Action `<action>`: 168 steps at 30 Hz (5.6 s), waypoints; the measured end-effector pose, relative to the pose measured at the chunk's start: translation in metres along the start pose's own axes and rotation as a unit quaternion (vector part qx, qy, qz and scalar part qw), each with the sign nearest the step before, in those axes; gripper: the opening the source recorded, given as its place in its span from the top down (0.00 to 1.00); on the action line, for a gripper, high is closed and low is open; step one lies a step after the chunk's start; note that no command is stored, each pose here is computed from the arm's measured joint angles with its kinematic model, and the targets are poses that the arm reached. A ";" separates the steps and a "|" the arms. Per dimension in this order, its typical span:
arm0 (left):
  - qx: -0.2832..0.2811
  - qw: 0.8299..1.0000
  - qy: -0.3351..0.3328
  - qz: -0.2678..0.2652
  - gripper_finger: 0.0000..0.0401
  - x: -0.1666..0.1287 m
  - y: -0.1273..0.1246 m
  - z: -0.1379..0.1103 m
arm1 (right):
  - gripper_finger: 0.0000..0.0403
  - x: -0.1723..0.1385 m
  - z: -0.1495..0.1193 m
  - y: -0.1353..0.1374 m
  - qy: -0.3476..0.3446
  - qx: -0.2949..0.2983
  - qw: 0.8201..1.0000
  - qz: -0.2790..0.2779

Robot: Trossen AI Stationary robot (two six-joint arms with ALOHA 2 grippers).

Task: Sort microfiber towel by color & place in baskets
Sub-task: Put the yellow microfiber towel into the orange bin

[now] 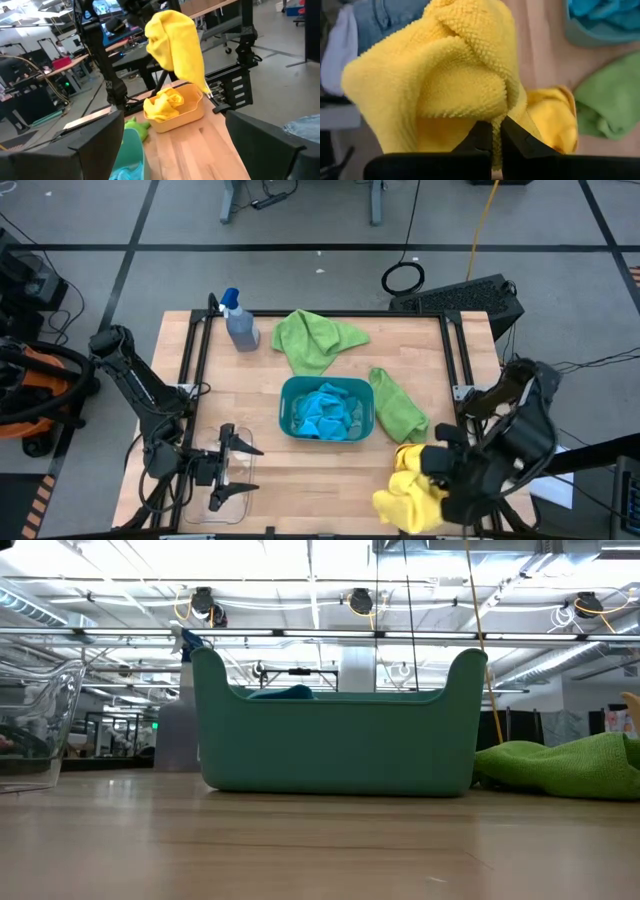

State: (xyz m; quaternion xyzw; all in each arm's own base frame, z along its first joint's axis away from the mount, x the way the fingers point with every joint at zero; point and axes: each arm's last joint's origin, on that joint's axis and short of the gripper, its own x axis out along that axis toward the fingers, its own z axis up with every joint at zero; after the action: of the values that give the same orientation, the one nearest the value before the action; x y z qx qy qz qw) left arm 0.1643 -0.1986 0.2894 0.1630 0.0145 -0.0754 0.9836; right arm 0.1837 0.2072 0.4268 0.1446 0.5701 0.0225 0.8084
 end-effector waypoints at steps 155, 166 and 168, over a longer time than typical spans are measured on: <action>-0.004 1.000 0.020 -0.005 0.12 0.000 -0.001 -0.005 | 1.00 0.221 -0.067 -0.033 0.109 0.079 0.967 -0.217; -0.003 1.000 0.021 -0.005 0.12 0.000 -0.002 -0.006 | 1.00 0.247 -0.079 -0.045 0.127 0.096 0.971 -0.179; -0.003 1.000 0.021 -0.005 0.12 0.000 -0.002 -0.006 | 1.00 0.243 -0.076 -0.041 0.130 0.096 0.970 -0.179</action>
State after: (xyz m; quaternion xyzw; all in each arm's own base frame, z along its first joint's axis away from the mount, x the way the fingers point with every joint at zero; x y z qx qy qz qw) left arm 0.1640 -0.1982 0.2836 0.1616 0.0363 -0.0772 0.9832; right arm 0.1924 0.2324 0.1707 0.1131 0.6863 -0.1589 0.7007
